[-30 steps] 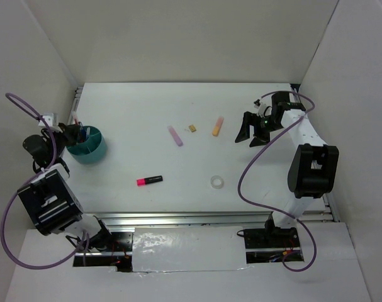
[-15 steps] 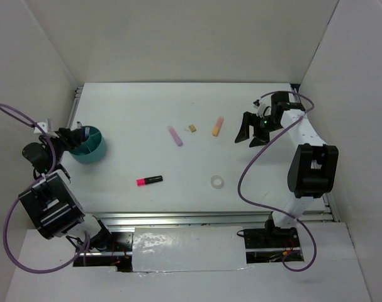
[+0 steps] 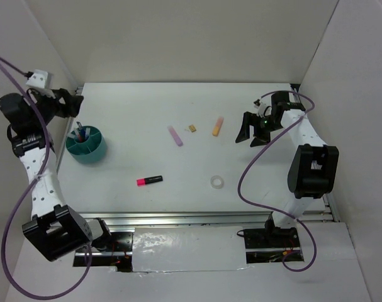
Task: Sort the stationery into containers
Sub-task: Pick up the stationery from the center of the board, then place the stationery in the storage box.
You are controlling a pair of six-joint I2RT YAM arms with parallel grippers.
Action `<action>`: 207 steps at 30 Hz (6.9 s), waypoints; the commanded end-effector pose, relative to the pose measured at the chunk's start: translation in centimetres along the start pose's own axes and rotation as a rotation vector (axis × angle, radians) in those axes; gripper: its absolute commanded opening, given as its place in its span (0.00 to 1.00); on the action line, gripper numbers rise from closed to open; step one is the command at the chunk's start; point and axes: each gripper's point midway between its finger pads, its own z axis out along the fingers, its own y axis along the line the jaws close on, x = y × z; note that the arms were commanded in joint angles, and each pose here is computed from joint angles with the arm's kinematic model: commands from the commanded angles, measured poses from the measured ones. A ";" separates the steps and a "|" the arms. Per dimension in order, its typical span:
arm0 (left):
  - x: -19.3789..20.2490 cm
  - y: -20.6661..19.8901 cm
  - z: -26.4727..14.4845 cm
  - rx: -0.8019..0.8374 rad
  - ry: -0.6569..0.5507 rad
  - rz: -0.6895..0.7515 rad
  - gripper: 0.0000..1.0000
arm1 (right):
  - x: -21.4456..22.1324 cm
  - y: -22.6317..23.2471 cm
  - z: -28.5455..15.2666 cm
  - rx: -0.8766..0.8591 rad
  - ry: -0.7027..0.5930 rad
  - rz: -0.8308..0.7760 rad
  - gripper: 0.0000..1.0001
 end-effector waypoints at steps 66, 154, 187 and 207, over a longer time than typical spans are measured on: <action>10.0 -24.8 -3.8 0.588 0.145 0.248 0.98 | -2.3 10.2 12.1 0.053 0.113 -0.147 0.00; 22.8 -41.6 -3.4 1.334 0.290 1.272 0.62 | 11.4 20.4 9.9 -0.271 0.452 0.116 0.00; 16.0 -42.2 -8.4 1.215 0.262 0.962 0.00 | 5.9 18.6 6.0 -0.400 0.261 0.003 0.86; -2.5 -2.7 -2.5 -0.002 -0.049 -0.077 0.00 | -0.9 12.6 1.9 -0.384 0.056 0.060 0.87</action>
